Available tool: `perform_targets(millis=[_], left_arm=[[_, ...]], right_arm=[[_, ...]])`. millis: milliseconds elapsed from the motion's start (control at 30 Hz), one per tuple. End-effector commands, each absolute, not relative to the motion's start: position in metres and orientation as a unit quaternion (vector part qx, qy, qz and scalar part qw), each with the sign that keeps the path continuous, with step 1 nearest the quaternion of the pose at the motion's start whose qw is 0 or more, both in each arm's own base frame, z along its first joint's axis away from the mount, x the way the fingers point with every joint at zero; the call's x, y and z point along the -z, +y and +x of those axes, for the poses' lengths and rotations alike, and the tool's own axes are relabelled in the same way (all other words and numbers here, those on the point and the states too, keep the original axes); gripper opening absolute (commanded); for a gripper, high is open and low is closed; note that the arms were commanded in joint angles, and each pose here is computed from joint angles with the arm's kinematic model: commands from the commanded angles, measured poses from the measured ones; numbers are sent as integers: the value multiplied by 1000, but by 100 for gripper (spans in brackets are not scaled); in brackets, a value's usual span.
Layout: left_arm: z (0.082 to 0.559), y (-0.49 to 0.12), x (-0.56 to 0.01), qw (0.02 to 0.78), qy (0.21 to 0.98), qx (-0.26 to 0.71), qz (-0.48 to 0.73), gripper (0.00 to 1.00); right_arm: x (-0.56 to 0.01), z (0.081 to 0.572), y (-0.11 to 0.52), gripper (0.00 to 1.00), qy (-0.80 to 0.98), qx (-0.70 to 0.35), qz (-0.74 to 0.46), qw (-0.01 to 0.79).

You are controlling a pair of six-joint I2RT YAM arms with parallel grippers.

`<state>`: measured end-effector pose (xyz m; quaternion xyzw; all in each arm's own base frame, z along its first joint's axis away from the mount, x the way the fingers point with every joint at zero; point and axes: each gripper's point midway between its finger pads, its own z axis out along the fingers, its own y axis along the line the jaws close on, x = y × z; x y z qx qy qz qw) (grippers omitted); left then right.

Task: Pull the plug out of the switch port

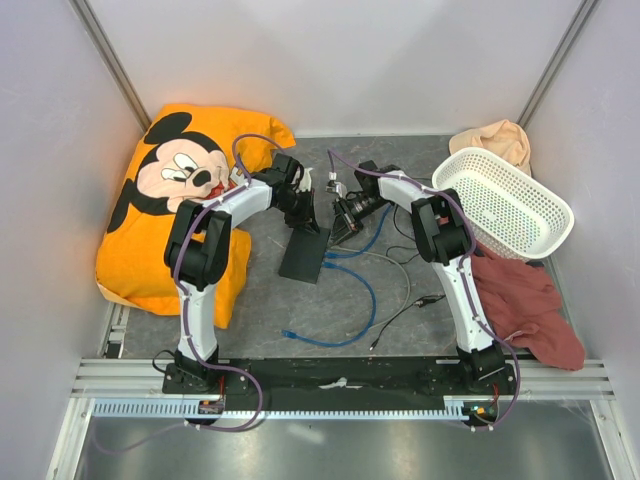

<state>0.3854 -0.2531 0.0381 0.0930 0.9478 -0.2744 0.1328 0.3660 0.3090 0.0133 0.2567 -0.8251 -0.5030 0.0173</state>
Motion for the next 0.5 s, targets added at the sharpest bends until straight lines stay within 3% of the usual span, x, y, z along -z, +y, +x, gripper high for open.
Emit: perform_targets(millis=[0, 467], left_arm=[[371, -207, 32, 88, 983, 145, 76, 2], [377, -201, 40, 94, 984, 126, 88, 2]], right_arm=[[74, 382, 242, 0, -910, 297, 288, 5], [74, 374, 214, 0, -917, 285, 279, 22]])
